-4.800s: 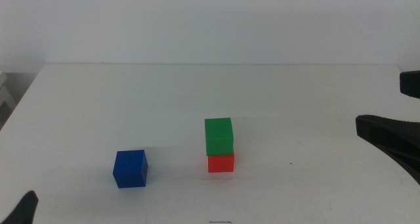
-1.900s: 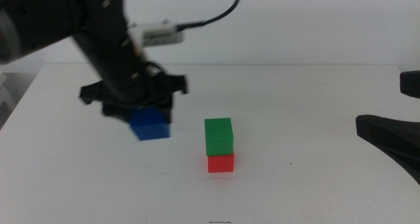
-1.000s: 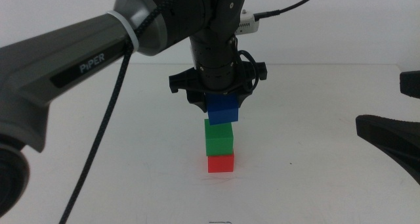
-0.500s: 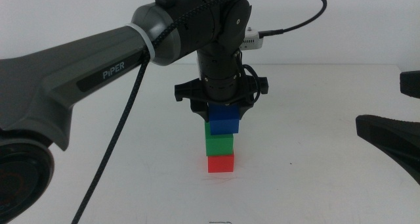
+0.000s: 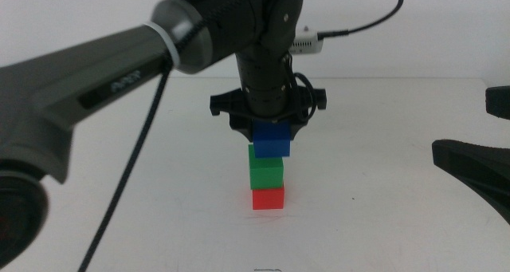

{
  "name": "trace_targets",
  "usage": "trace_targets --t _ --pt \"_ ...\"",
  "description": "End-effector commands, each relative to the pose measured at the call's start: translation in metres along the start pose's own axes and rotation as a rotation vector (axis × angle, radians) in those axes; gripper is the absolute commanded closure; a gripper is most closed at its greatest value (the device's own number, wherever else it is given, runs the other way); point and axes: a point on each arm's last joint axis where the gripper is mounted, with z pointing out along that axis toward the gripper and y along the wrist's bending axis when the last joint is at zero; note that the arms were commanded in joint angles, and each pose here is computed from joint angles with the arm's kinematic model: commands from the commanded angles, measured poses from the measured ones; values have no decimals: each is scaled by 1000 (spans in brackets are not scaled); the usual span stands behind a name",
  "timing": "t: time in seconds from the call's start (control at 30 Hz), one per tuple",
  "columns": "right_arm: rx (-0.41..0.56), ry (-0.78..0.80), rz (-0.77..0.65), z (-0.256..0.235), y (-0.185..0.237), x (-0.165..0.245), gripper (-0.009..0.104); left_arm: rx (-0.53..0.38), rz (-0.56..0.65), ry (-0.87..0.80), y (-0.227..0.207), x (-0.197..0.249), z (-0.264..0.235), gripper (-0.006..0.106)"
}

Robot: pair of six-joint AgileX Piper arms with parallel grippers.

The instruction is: Stack red cubes first, then green, then blue cubes in a specific spot.

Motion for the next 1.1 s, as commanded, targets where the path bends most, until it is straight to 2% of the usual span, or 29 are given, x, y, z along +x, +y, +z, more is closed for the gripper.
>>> trace_targets --t 0.0,0.23,0.67,0.93,1.03,1.07 --pt "34 -100 -4 -5 -4 -14 13 15 -2 -30 6 5 -47 102" --pt "34 -100 -4 -5 -4 -14 13 -38 -6 -1 13 10 -33 102" --pt "34 -100 -4 -5 -4 -14 13 0 -56 14 9 11 -30 102" --pt "34 -100 -4 -5 -4 -14 13 -37 -73 39 8 9 -14 102" --pt "34 -100 -4 -5 -4 -14 13 -38 -70 41 7 10 -13 98" --pt "34 -100 -4 -5 -4 -14 13 -34 -66 35 7 9 -13 29"
